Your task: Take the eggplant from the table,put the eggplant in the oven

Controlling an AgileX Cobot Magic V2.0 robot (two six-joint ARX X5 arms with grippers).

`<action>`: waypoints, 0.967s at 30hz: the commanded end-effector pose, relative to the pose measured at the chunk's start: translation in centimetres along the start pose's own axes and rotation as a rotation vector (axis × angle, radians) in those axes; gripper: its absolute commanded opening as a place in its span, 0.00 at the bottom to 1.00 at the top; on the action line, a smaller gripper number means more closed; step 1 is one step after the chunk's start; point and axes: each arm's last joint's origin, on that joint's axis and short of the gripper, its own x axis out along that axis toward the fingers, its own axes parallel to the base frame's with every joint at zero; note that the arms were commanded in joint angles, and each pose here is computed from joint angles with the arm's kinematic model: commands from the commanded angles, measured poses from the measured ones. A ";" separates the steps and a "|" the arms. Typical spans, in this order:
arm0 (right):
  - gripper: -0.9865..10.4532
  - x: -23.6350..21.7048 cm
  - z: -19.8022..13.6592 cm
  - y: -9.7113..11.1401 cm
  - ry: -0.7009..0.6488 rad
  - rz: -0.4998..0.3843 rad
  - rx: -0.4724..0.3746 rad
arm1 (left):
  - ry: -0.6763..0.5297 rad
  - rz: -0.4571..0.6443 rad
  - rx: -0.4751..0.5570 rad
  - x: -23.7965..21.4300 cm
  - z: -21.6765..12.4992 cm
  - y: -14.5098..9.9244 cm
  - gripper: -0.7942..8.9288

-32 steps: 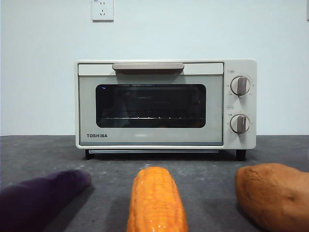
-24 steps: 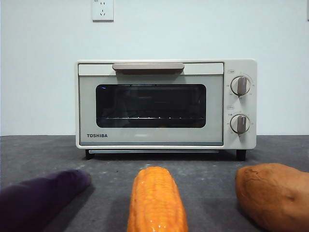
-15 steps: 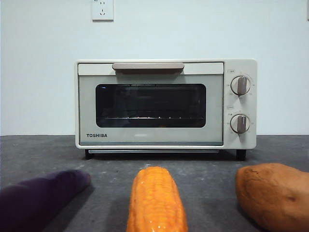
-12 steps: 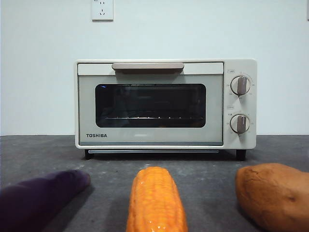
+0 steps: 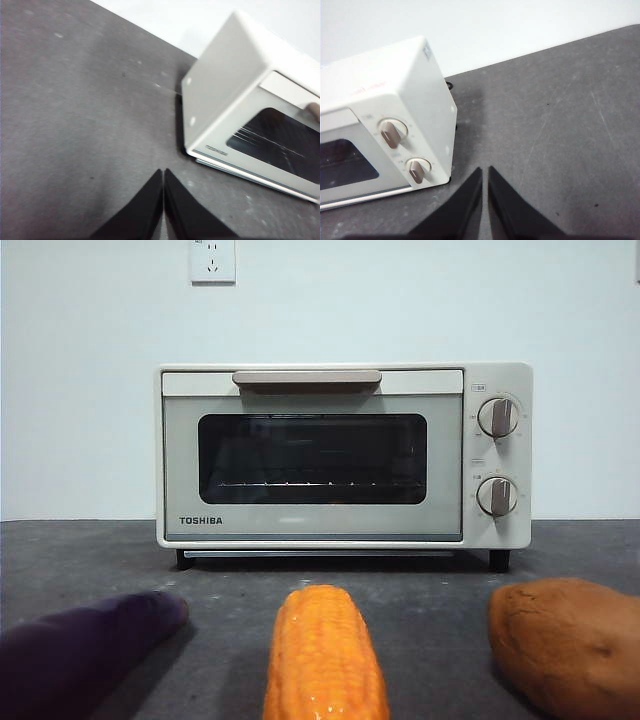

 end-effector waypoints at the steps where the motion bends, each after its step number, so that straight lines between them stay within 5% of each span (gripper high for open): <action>1: 0.09 0.1 1.9 0.7 0.029 0.033 -0.060 | 0.019 -0.026 0.049 0.4 1.6 -0.8 0.09; 12: 0.10 2.1 6.0 2.3 0.333 0.110 -0.151 | 0.237 -0.083 0.156 3.4 6.0 -2.8 0.09; 19: 0.38 4.0 6.1 2.2 0.509 0.061 -0.110 | 0.327 -0.126 0.149 4.9 7.2 -3.3 0.09; 29: 0.40 5.0 6.2 2.3 0.504 0.085 -0.026 | 0.347 -0.154 0.157 5.1 6.9 -3.6 0.09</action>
